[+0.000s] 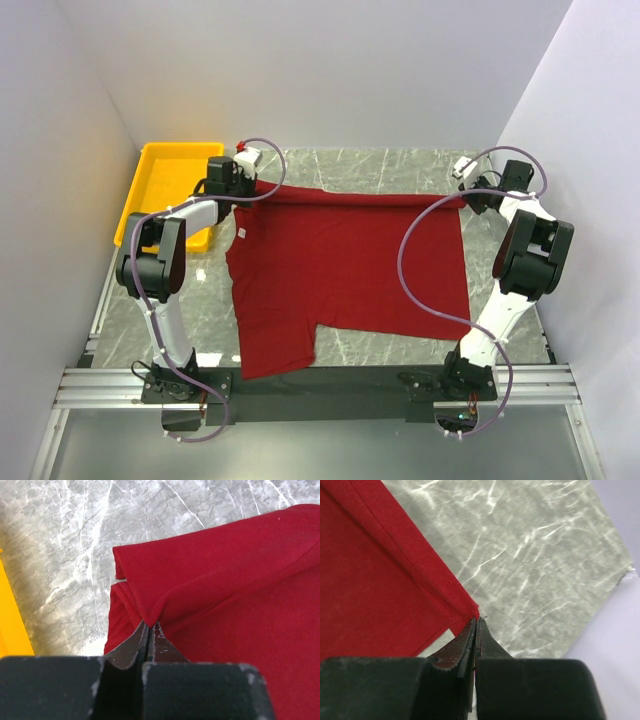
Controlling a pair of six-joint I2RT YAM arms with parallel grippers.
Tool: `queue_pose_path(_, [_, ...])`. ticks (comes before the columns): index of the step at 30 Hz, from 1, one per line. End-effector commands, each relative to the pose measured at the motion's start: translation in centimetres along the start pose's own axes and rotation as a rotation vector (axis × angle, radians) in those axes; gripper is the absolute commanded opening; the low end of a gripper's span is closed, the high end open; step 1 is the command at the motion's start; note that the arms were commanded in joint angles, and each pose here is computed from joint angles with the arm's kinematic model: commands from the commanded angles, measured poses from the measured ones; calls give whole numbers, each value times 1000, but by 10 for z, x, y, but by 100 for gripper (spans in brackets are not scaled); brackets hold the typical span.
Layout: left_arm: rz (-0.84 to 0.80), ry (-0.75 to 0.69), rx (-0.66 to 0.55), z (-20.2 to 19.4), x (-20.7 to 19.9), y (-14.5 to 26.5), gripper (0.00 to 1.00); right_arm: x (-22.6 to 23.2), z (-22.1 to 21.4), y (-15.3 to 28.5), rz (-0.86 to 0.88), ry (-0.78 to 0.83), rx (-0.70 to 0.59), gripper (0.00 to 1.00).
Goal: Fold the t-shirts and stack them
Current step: Fold the tshirt
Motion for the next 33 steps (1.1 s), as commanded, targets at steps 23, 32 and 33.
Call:
queue_pose_path(23, [48,-5,-47,19,3,20,22,20,-14,25,65,15,20,29])
queue_pose_path(32, [-21,31,-213,61,-11,48,69,19,0,58,58,-55,-23,54])
queue_pose_path(33, [-29,34,-243,70,-12,53,69,20,3,60,67,-60,-28,54])
Point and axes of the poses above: each gripper's point midway between its finger pads, its own y axis back along the fingers, its own x axis along the line the jaws close on, z = x × y, the point moved 5 cm from there along y, back along the fingers, and after that the axes turned 2 degrees about y, right-handed, at the moved point
